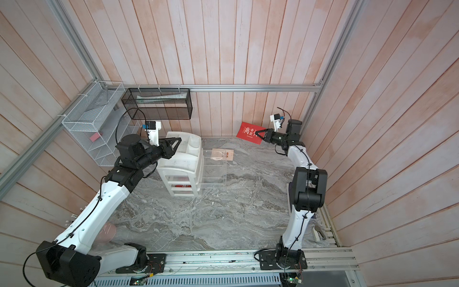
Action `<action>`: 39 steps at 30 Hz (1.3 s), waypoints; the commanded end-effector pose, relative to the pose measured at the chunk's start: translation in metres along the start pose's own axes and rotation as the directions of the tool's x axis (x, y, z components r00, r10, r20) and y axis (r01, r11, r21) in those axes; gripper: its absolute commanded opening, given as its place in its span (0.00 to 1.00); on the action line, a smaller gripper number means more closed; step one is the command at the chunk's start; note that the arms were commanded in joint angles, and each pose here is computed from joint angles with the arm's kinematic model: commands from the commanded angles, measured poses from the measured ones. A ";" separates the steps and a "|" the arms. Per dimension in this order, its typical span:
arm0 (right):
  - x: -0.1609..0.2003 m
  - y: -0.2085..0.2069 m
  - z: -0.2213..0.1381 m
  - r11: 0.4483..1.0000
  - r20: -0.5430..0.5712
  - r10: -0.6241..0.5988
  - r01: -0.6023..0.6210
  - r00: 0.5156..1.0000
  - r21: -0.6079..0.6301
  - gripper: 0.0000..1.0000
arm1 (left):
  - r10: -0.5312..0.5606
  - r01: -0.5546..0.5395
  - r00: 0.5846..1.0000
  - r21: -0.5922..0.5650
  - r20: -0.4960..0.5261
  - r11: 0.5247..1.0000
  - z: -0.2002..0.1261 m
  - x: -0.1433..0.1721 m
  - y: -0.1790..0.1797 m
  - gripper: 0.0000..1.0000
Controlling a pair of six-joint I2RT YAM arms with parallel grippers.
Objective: Take the postcards out of the drawer
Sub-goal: Place the postcard at the center of the board.
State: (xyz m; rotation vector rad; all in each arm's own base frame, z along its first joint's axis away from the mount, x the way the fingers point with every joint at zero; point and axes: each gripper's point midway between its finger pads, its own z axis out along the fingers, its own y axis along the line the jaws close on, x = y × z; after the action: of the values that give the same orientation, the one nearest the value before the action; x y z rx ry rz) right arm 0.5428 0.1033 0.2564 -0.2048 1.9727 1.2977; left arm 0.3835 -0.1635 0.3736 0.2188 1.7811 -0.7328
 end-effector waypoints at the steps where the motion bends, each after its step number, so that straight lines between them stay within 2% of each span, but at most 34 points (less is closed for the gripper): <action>1: 0.029 -0.041 0.009 0.996 -0.137 0.064 -0.054 0.988 0.077 0.00 | 0.018 -0.018 1.000 -0.040 -0.008 0.999 -0.008 -0.001 0.005 0.42; 10: 0.031 -0.100 0.031 0.984 -0.236 0.120 -0.084 0.964 0.157 0.00 | 0.018 -0.020 0.999 -0.073 -0.027 0.997 -0.013 0.003 0.012 0.42; 17: 0.054 -0.128 0.039 0.978 -0.269 0.167 -0.124 0.949 0.169 0.00 | 0.020 -0.024 0.999 -0.097 -0.045 0.995 -0.015 0.008 0.017 0.42; 23: 0.067 -0.136 0.043 0.976 -0.288 0.184 -0.141 0.940 0.164 0.00 | 0.022 -0.027 0.999 -0.108 -0.048 0.994 -0.017 0.010 0.019 0.42; 25: 0.081 -0.148 0.048 0.971 -0.306 0.211 -0.165 0.928 0.170 0.00 | 0.020 -0.025 0.999 -0.111 -0.050 0.993 -0.018 0.011 0.020 0.42; 39: 0.113 -0.153 0.069 0.969 -0.371 0.230 -0.176 0.900 0.174 0.02 | 0.015 -0.022 0.998 -0.116 -0.060 0.993 -0.018 0.017 0.023 0.42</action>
State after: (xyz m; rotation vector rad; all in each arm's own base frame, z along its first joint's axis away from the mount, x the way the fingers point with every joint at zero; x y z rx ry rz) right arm 0.5776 0.1129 0.0727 -0.1938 2.4383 1.3237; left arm 0.3787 -0.1432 0.3563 0.1758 1.8628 -0.6375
